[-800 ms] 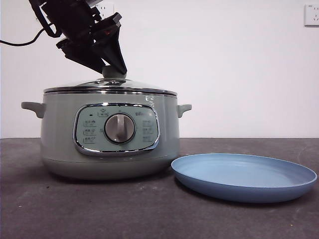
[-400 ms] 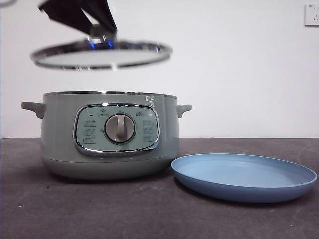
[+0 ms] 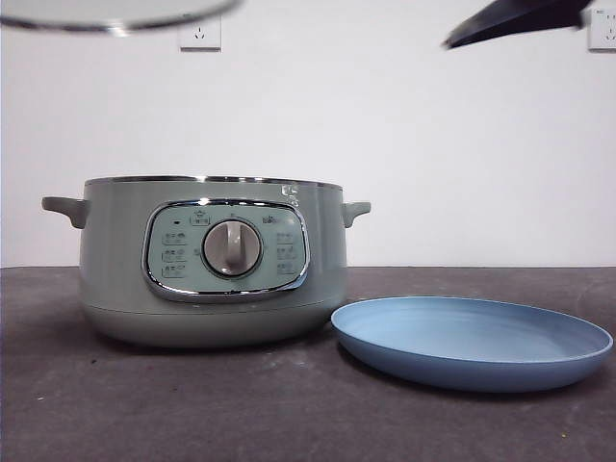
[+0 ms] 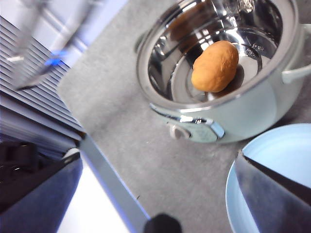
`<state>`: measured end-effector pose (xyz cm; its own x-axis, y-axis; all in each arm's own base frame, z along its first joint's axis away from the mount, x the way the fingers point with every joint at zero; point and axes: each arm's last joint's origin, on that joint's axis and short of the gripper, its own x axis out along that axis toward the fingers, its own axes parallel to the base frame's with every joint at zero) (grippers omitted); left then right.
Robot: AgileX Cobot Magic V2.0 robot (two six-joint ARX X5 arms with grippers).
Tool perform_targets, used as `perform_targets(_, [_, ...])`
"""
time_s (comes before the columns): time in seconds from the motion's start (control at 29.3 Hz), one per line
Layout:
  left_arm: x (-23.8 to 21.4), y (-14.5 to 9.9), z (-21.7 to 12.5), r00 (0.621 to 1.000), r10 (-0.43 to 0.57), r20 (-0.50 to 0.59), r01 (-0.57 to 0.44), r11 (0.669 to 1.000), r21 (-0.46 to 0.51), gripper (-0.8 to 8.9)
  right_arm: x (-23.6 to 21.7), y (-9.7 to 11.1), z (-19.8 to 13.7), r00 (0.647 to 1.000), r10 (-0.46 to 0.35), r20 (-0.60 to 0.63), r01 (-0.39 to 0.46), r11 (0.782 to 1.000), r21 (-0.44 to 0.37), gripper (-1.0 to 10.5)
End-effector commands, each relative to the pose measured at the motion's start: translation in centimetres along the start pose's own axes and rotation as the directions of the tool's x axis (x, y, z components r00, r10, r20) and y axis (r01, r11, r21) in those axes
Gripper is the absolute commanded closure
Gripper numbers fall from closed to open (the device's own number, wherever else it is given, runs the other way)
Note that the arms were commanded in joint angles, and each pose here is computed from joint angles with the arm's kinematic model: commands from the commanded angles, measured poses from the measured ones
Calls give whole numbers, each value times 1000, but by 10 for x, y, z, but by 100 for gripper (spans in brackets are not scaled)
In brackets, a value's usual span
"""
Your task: Take the potato out from the steamer,put the potato on the plate,close the lid
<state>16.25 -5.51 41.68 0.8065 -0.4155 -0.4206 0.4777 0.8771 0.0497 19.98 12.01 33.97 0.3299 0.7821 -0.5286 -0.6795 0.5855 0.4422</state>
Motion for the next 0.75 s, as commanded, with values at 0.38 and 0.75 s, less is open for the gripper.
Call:
perform_targets(0.38, [-85, -12, -30, 995, 101, 9, -101, 994, -38, 822, 115, 11, 78, 988, -98, -116, 86, 991, -103, 351])
perform_targets(0.75, [-113, -21, -47, 996, 90, 5, -89, 994, -63, 822, 231, -4, 72, 929, -347, -130, 315, 923, -220, 352])
